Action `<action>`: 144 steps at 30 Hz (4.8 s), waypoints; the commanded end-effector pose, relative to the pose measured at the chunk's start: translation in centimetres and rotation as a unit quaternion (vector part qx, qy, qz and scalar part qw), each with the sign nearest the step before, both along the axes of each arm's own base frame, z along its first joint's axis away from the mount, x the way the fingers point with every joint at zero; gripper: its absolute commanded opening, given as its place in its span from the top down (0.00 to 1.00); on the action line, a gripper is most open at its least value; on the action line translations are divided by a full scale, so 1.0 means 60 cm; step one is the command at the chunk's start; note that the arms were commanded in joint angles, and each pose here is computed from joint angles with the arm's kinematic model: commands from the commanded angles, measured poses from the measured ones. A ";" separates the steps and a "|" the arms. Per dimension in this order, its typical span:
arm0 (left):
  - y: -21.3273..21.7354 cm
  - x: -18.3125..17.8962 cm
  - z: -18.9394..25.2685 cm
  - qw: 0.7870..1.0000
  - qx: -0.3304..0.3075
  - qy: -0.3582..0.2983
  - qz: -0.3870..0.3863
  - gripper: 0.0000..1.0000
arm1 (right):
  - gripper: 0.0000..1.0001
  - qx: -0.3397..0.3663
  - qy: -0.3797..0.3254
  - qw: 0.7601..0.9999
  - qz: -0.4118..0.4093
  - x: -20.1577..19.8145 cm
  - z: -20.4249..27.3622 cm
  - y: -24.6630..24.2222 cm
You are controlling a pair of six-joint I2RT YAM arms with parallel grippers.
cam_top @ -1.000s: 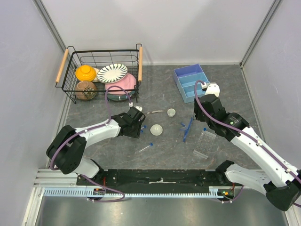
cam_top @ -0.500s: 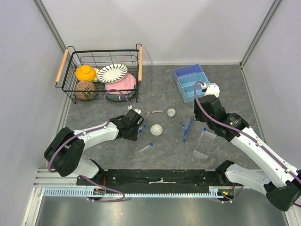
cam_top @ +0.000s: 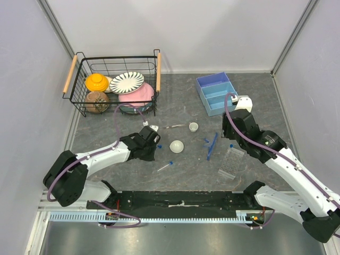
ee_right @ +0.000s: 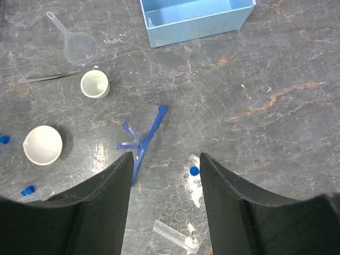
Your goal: Organize the chemistry lab equipment
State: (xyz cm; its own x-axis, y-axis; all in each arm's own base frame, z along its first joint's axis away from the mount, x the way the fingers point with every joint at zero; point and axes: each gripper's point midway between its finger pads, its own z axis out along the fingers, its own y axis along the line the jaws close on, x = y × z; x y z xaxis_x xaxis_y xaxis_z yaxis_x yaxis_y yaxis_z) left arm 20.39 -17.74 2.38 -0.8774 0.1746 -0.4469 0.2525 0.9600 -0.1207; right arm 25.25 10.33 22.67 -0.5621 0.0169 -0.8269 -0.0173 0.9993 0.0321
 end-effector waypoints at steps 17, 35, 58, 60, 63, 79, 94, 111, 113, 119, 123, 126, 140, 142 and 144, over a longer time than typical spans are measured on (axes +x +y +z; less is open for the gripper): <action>-0.172 -0.149 0.321 0.910 -0.254 -0.001 -0.329 0.98 | 0.38 0.185 0.026 0.936 0.299 -0.105 0.125 0.167; -0.194 -0.228 0.428 0.779 -0.374 -0.051 -0.501 0.98 | 0.39 0.391 0.128 0.787 0.460 -0.243 0.156 0.256; -0.235 -0.202 0.424 0.767 -0.393 -0.053 -0.505 0.98 | 0.70 0.429 0.136 0.764 0.462 -0.261 0.153 0.264; -0.234 -0.202 0.424 0.768 -0.392 -0.053 -0.504 0.98 | 0.78 0.429 0.137 0.765 0.460 -0.260 0.152 0.265; -0.234 -0.201 0.419 0.771 -0.390 -0.051 -0.501 0.98 | 1.00 0.429 0.138 0.767 0.458 -0.259 0.150 0.265; -0.188 -0.116 0.453 0.884 -0.281 -0.122 -0.352 0.00 | 1.00 0.277 0.087 0.919 0.266 -0.145 0.081 0.189; -0.098 -0.094 0.411 0.934 -0.211 -0.165 -0.238 0.01 | 1.00 0.082 0.049 0.990 -0.103 -0.077 -0.030 -0.034; -0.097 -0.102 0.360 0.934 -0.200 -0.149 -0.255 0.01 | 1.00 0.061 0.090 0.980 -0.166 -0.088 -0.133 -0.053; -0.097 -0.101 0.358 0.934 -0.197 -0.150 -0.256 0.01 | 1.00 0.063 0.084 0.980 -0.171 -0.083 -0.134 -0.053; -0.098 -0.095 0.353 0.935 -0.188 -0.151 -0.260 0.01 | 1.00 0.062 0.078 0.978 -0.184 -0.075 -0.144 -0.054; -0.100 -0.092 0.350 0.935 -0.184 -0.152 -0.262 0.01 | 1.00 0.062 0.074 0.977 -0.188 -0.071 -0.151 -0.053; -0.103 -0.090 0.346 0.935 -0.182 -0.150 -0.264 0.01 | 1.00 0.058 0.075 0.977 -0.190 -0.069 -0.158 -0.054; -0.107 -0.086 0.353 0.934 -0.183 -0.153 -0.267 0.01 | 1.00 0.057 0.075 0.977 -0.194 -0.063 -0.175 -0.050; -0.106 -0.086 0.353 0.934 -0.182 -0.154 -0.266 0.01 | 1.00 0.057 0.076 0.976 -0.194 -0.063 -0.178 -0.049; -0.106 -0.086 0.352 0.934 -0.182 -0.153 -0.266 0.01 | 1.00 0.056 0.080 0.976 -0.193 -0.064 -0.184 -0.049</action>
State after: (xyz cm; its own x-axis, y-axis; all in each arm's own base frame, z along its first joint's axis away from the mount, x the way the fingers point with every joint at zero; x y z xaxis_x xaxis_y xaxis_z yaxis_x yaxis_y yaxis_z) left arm 14.52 -23.48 22.21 -0.5836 0.3485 -0.7335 0.7303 0.6203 -0.2862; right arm 20.77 7.32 11.61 -0.6467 0.3198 -0.6924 0.3582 0.9289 0.0945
